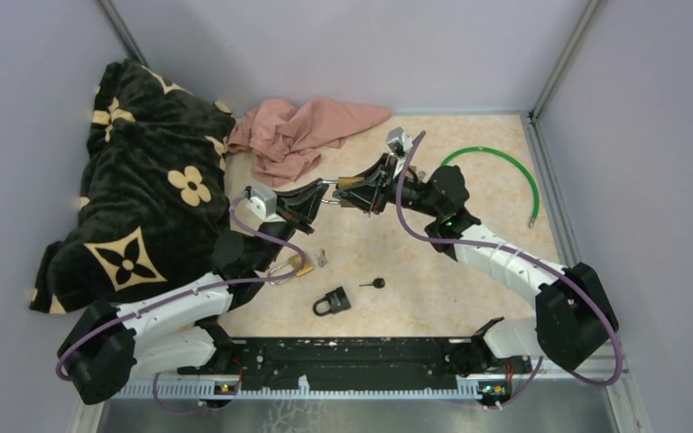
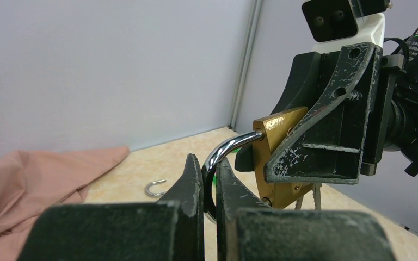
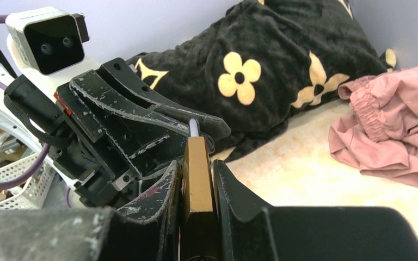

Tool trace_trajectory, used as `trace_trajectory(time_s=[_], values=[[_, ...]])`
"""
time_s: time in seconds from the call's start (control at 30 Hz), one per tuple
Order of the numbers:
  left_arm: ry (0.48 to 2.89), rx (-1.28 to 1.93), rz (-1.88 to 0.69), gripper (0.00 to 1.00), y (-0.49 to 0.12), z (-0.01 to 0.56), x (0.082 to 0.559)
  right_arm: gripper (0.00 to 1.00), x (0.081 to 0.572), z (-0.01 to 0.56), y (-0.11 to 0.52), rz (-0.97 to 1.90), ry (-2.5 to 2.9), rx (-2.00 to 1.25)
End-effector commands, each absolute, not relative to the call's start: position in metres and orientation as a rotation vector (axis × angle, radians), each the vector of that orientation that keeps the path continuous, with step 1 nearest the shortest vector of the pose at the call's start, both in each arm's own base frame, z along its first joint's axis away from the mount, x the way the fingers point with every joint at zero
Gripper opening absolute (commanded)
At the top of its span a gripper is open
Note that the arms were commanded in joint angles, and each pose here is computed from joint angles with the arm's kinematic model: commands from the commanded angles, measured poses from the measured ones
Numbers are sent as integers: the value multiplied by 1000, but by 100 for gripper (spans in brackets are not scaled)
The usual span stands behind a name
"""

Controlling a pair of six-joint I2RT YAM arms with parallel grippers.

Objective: Lock with the key
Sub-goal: Lock the lock.

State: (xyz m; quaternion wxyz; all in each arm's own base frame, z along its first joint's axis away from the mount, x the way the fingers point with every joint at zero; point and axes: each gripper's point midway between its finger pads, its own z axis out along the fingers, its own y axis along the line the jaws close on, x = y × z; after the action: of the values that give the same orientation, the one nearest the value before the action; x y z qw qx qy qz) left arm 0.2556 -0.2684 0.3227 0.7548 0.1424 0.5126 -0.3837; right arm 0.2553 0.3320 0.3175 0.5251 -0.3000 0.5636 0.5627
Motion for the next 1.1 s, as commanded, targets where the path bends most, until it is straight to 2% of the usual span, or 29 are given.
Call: trace_trajectory(time_s=[0.0,0.17,0.4,0.63,0.83,0.97,1.0,1.07], values=[[669,1004,-1481,0,-350,365,60,0,296,282,361,1198,1439,-619],[712,1101,-1592,0,-362,351,37,0,303,279,371,1225,1439,-630],[688,1156,-1626,0,-370,344,25,0,311,314,379,1210,1352,-653],[678,1155,-1602,0,-370,345,23,0,313,320,375,1205,1332,-663],[810,1116,-1394,0,-358,323,62,0,280,315,347,1212,1344,-800],[964,1060,-1291,0,-339,308,103,1,238,276,335,1243,1412,-1019],[1005,1044,-1275,0,-334,305,111,20,230,269,332,1250,1421,-1048],[1083,1009,-1228,0,-324,296,130,52,217,255,324,1256,1441,-1083]])
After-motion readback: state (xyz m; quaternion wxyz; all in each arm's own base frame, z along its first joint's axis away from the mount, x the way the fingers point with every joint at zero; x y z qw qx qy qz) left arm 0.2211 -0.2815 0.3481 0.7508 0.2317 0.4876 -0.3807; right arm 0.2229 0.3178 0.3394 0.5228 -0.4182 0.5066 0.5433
